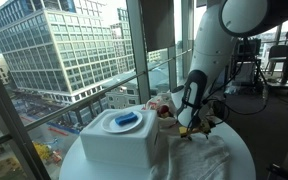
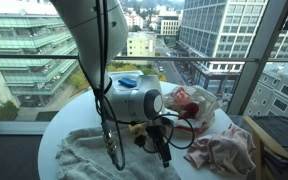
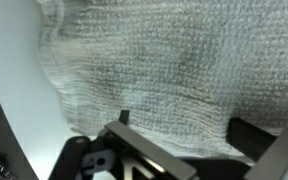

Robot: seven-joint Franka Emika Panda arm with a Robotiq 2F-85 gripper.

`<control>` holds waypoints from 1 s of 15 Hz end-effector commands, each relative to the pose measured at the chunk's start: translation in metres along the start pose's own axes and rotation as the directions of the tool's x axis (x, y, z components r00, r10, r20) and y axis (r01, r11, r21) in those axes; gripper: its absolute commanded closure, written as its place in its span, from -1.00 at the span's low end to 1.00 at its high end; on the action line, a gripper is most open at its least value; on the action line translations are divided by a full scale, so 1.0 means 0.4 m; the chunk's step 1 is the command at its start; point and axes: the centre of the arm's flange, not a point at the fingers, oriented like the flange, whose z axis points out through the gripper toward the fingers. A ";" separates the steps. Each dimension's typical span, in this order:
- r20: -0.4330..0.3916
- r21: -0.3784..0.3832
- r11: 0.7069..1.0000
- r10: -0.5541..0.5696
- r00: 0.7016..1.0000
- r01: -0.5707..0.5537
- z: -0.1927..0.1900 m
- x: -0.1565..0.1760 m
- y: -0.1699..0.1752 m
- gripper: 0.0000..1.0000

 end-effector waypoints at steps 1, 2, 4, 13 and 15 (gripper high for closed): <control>0.005 -0.060 0.996 0.061 0.998 -0.060 0.007 0.007 0.016 -1.00; 0.006 -0.075 0.994 0.079 0.997 -0.078 0.007 0.008 0.022 -1.00; 0.007 -0.111 0.988 0.112 0.994 -0.111 0.009 0.013 0.033 -1.00; -0.051 -0.209 0.950 0.229 0.972 -0.234 -0.033 0.013 0.049 -1.00; -0.067 -0.170 0.961 0.211 0.975 -0.220 -0.062 -0.002 0.043 -1.00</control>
